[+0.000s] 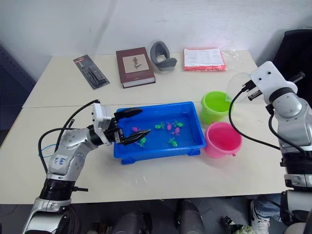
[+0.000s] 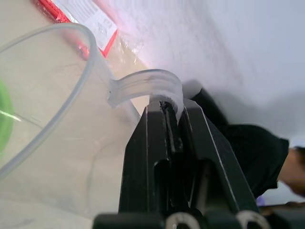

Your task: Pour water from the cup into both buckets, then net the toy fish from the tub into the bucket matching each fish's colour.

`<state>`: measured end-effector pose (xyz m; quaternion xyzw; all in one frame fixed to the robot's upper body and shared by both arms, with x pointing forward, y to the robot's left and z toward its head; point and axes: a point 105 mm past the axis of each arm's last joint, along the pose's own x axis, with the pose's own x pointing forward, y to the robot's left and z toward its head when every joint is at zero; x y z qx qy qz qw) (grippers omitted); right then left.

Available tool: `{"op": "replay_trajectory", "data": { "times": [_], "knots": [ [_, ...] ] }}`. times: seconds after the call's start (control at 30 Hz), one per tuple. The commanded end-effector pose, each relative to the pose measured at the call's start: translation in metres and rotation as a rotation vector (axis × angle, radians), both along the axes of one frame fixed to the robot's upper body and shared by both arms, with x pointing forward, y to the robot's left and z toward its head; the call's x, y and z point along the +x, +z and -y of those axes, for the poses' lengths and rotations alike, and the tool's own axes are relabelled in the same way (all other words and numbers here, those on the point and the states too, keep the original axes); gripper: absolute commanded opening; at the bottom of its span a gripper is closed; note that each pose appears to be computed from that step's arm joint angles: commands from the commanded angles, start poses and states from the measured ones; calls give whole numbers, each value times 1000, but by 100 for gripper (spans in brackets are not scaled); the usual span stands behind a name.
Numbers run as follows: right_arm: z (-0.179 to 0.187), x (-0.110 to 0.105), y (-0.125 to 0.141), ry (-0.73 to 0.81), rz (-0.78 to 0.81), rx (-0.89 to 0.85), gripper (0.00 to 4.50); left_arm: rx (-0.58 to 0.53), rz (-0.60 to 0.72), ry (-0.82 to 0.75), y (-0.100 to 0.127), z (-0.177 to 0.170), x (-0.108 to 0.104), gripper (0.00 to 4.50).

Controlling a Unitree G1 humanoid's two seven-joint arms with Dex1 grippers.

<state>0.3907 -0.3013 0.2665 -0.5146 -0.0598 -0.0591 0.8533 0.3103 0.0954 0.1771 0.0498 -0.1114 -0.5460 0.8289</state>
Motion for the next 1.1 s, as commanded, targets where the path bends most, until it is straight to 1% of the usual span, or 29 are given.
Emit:
{"op": "replay_trajectory", "data": {
  "times": [0.03, 0.13, 0.3, 0.57, 0.7, 0.8, 0.9, 1.0, 1.07, 1.1],
  "knots": [
    [-4, -4, 25, -1, 119, -127, 6, -6, 59, -1, 9, 4, -5, 450],
    [-10, -2, 24, 10, 141, -171, 6, -7, 63, 4, 9, 4, -6, 450],
    [-17, -1, 25, 24, 181, -234, 6, -15, 109, 51, 12, 0, -2, 450],
    [-29, 1, 25, 67, 208, -353, 6, -9, 137, 64, 14, -1, 2, 450],
    [-38, 0, 23, 119, 204, -458, 6, -11, 143, 67, 14, -3, 2, 450],
    [-42, -2, 23, 142, 221, -480, 6, -9, 143, 66, 13, -3, 2, 450],
    [-37, 0, 21, 125, 213, -445, 6, -11, 144, 63, 13, -2, 1, 450],
    [-31, 1, 23, 106, 214, -362, 6, -11, 143, 61, 13, -2, 1, 450],
    [-16, -2, 28, 64, 224, -151, 6, -9, 141, 58, 13, -3, 1, 450],
    [-11, -4, 29, 55, 225, -72, 6, -9, 141, 57, 13, -3, 1, 450]
  ]
}}
